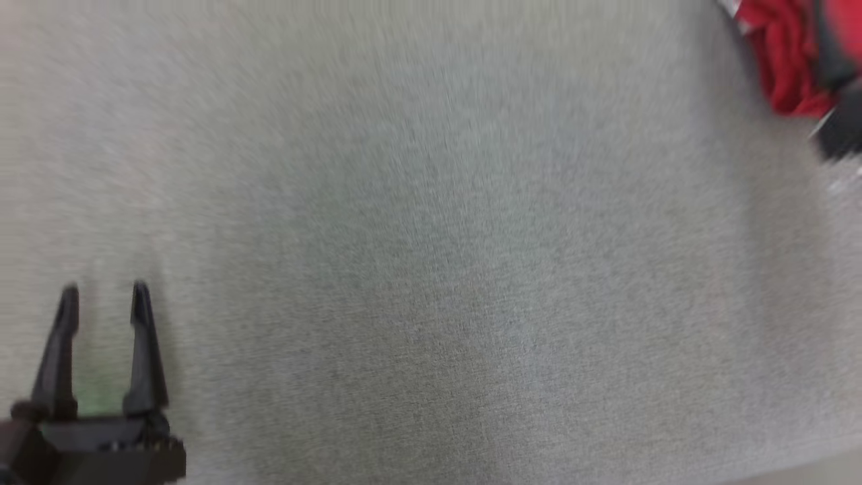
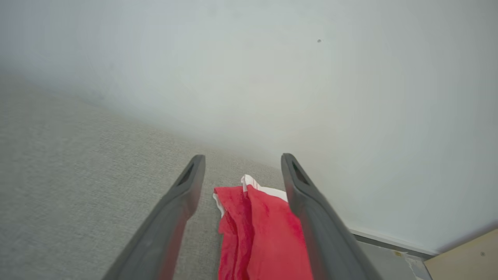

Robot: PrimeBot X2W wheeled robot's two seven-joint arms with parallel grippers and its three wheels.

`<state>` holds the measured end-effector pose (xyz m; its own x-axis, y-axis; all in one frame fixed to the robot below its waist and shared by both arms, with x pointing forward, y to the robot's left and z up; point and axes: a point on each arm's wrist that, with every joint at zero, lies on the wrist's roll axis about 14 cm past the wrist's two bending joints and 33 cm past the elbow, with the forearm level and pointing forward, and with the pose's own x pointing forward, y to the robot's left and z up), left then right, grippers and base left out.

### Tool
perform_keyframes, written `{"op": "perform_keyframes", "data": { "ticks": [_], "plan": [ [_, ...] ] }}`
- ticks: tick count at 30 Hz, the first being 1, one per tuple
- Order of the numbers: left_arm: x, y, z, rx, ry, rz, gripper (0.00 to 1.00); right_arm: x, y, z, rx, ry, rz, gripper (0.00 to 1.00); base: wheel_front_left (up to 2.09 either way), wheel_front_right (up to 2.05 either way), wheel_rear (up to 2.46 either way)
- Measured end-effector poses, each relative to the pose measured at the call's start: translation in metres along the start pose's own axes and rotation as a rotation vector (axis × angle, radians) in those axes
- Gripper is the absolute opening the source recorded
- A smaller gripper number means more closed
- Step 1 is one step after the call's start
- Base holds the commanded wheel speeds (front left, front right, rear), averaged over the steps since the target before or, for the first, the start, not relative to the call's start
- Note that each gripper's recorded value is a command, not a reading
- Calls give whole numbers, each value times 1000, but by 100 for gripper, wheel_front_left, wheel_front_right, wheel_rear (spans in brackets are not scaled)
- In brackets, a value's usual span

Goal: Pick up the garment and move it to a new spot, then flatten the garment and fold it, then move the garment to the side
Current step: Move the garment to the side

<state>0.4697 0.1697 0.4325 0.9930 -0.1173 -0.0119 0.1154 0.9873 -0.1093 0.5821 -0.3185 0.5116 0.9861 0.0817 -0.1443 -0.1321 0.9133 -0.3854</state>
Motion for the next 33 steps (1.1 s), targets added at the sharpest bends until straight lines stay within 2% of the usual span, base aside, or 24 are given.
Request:
{"op": "perform_keyframes", "data": {
  "ticks": [7,19,24,33],
  "plan": [
    [-39,7,33,15,-34,42,100,-47,35,37,125,-140,22,100,0,0,0],
    [-95,13,89,41,-156,82,100,-154,98,35,365,-234,-17,100,0,0,0],
    [-109,16,105,48,-202,96,100,-182,118,41,415,-270,-15,100,0,0,0],
    [-125,18,104,41,-202,110,100,-213,135,43,473,-294,-37,100,0,0,0]
  ]
}}
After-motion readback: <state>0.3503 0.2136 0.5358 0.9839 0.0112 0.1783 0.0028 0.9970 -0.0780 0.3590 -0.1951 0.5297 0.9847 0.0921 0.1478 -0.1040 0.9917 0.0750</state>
